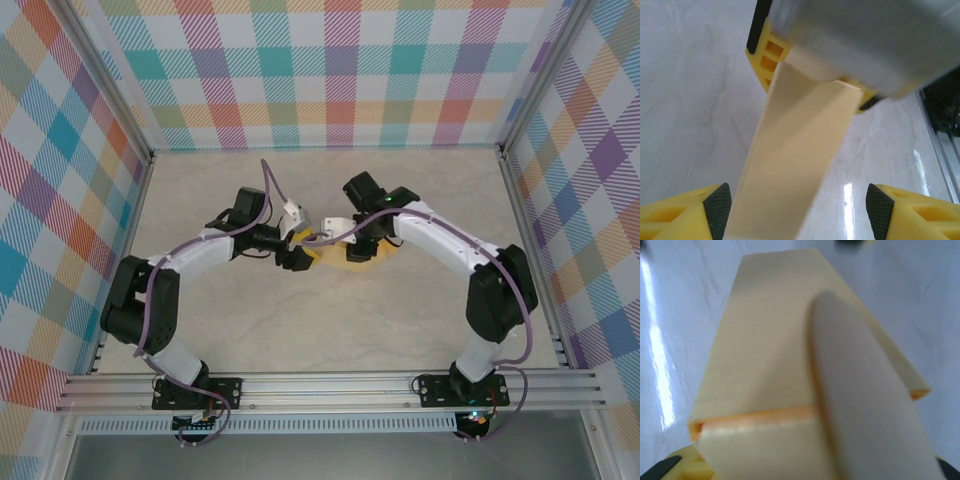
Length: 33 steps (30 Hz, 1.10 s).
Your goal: Fold the paper box
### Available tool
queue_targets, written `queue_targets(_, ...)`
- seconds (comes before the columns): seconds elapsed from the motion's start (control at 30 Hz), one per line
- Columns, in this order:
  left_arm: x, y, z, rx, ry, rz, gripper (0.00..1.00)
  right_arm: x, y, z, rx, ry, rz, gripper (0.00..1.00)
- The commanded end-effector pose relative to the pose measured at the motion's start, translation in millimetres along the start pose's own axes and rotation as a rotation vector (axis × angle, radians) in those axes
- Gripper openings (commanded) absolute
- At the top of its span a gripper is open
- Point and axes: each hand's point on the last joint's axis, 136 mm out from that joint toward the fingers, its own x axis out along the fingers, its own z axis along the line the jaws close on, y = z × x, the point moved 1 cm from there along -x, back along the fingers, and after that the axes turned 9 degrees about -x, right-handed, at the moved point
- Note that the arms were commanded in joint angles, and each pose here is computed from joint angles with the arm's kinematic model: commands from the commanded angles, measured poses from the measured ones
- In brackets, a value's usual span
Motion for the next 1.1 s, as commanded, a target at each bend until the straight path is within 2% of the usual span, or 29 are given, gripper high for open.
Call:
queue_targets(0.0, -19, -9, 15, -0.031, -0.184, -0.102, 0.74, 10, 46, 18, -0.014, -0.090, 0.339, 0.38)
queue_targets(0.07, -28, -9, 24, -0.068, -0.292, -0.171, 0.75, 17, 42, 18, 0.001, -0.101, 0.394, 0.40)
queue_targets(0.13, -31, -7, 24, -0.098, -0.316, -0.203, 0.76, 25, 35, 16, 0.006, -0.089, 0.424, 0.41)
queue_targets(0.23, -32, 2, 24, -0.118, -0.338, -0.192, 0.75, 36, 24, 10, 0.026, -0.074, 0.407, 0.44)
queue_targets(0.3, -33, 5, 24, -0.117, -0.353, -0.195, 0.75, 39, 20, 7, 0.025, -0.068, 0.401, 0.51)
queue_targets(0.47, -35, 5, 34, -0.133, -0.404, -0.185, 0.75, 39, 7, 3, 0.020, -0.063, 0.359, 0.55)
queue_targets(0.67, -32, 3, 33, -0.145, -0.376, -0.187, 0.75, 25, -3, -3, 0.021, -0.031, 0.305, 0.63)
queue_targets(0.8, -29, -1, 32, -0.151, -0.353, -0.192, 0.75, 14, -10, -3, 0.021, -0.024, 0.242, 0.63)
queue_targets(0.97, -17, -6, 25, -0.139, -0.272, -0.176, 0.75, 15, -2, -8, 0.042, -0.005, 0.226, 0.65)
queue_targets(1.07, -9, -8, 23, -0.129, -0.230, -0.172, 0.75, 18, 1, -10, 0.036, 0.001, 0.195, 0.61)
